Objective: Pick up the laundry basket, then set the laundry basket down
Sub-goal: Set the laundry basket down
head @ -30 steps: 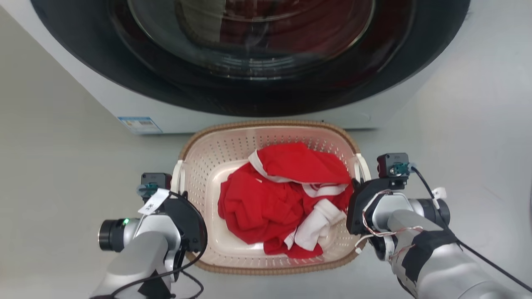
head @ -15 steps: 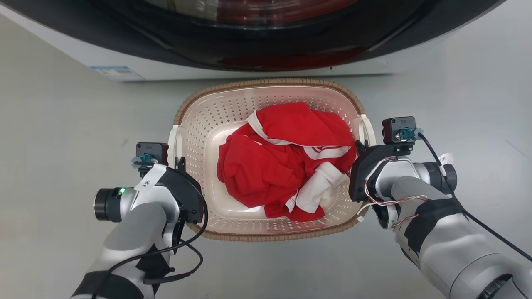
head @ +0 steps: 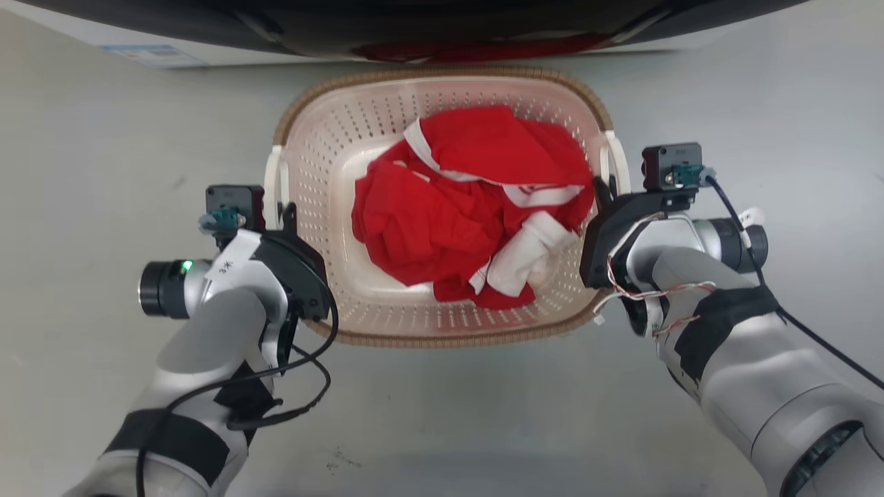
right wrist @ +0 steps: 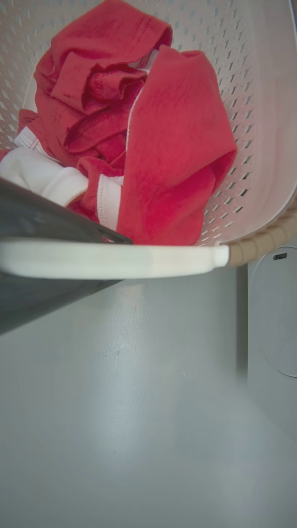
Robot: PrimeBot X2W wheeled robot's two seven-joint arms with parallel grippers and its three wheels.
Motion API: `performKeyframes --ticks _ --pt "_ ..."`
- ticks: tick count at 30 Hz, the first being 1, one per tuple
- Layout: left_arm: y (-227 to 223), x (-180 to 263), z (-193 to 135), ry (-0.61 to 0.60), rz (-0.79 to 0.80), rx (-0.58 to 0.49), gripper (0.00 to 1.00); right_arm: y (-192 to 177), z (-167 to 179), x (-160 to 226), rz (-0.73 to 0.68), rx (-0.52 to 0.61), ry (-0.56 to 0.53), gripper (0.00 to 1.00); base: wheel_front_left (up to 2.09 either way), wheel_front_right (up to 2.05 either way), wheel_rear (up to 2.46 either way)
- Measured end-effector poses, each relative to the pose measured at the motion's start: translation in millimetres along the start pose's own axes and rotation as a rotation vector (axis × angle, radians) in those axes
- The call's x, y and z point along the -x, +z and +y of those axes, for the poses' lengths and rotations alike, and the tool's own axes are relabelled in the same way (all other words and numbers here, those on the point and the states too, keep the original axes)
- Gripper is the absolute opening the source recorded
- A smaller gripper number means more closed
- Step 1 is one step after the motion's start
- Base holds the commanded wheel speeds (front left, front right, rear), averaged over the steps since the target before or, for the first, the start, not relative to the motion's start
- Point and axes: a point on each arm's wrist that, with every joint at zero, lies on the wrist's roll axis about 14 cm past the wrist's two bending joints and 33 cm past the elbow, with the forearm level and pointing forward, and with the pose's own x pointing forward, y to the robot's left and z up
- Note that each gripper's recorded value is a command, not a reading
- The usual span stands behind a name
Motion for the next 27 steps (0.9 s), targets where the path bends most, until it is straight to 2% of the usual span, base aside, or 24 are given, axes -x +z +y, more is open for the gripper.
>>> performKeyframes --ticks 8,19,22,23,24,25,26,27 --pt "-13 -32 5 0.005 0.023 -0.010 0.00 -15 -8 -30 0.014 -0.005 0.005 0.00 0.00 0.00 0.00" --pt "-17 -37 8 0.013 0.017 -0.011 0.00 -19 -7 -35 0.003 -0.003 0.011 0.00 0.00 0.00 0.00" --pt "-15 -37 8 0.015 0.009 -0.008 0.00 -17 -8 -35 -0.003 0.001 0.010 0.42 0.00 0.00 0.00" --pt "-14 -36 8 0.015 0.006 -0.006 0.29 -16 -7 -35 -0.007 0.003 0.010 0.75 0.00 0.00 0.00" --pt "-13 -36 7 0.014 0.002 -0.005 0.47 -16 -6 -35 -0.009 0.004 0.012 1.00 0.00 0.00 0.00" --pt "-12 -36 7 0.016 -0.002 -0.005 0.88 -14 -5 -34 -0.012 0.004 0.014 1.00 0.00 0.00 0.00" --pt "-10 -36 7 0.018 -0.008 -0.004 0.88 -13 -4 -34 -0.016 0.004 0.017 1.00 0.00 0.00 0.00" --pt "-9 -35 6 0.018 -0.010 -0.003 1.00 -11 -2 -34 -0.025 0.004 0.020 1.00 0.00 0.00 0.00"
